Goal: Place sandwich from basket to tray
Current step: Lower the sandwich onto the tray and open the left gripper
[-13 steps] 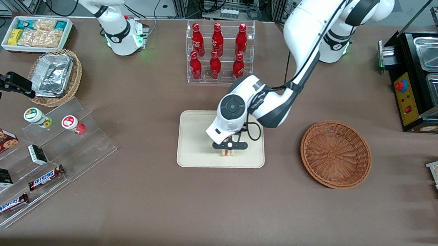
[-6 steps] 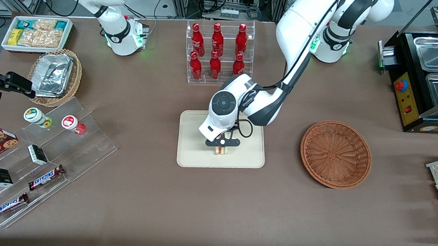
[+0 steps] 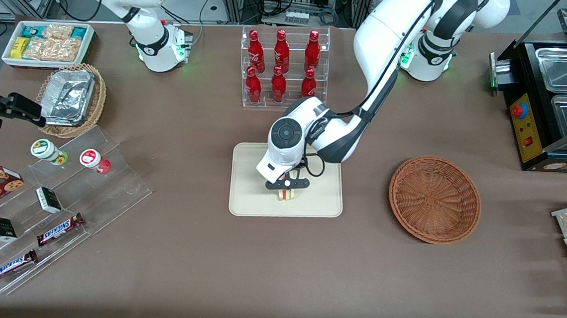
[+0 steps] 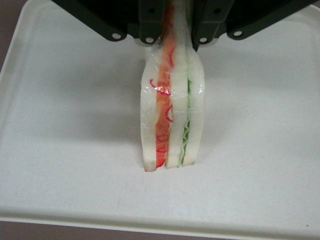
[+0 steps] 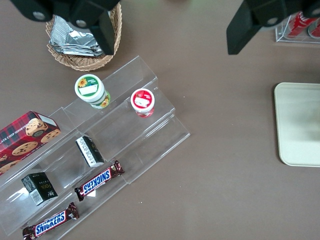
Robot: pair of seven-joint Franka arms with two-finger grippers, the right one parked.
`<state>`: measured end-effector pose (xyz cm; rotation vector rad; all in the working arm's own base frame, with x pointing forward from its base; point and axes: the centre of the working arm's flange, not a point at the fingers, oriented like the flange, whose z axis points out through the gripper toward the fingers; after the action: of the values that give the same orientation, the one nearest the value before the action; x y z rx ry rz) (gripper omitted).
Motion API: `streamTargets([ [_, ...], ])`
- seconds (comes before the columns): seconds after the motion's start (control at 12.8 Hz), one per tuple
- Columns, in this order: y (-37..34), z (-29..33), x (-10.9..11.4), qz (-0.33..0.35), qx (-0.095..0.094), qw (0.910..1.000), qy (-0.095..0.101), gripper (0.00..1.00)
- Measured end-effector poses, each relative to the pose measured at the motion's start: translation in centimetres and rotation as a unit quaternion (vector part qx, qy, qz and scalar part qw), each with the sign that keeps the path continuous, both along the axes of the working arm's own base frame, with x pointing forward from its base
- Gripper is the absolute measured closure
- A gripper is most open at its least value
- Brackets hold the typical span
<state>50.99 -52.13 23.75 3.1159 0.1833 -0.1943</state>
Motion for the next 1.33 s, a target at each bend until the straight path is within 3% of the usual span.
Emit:
streamTargets([
  [0.08, 0.0, -0.3, -0.1, 0.001, 0.003, 1.0, 0.0, 0.82],
  [0.16, -0.1, -0.7, -0.2, -0.001, 0.009, 1.0, -0.002, 0.75],
  [0.39, -0.5, -1.4, -0.7, -0.002, 0.02, 0.9998, -0.009, 0.47],
  [0.71, -0.7, -0.9, -0.5, -0.002, 0.017, 0.9997, -0.016, 0.05],
  [0.78, -0.8, -0.6, -0.3, -0.001, 0.015, 0.9997, -0.019, 0.0],
  [1.33, -0.2, 7.6, 0.5, 0.004, 0.008, 0.9994, -0.033, 0.0],
])
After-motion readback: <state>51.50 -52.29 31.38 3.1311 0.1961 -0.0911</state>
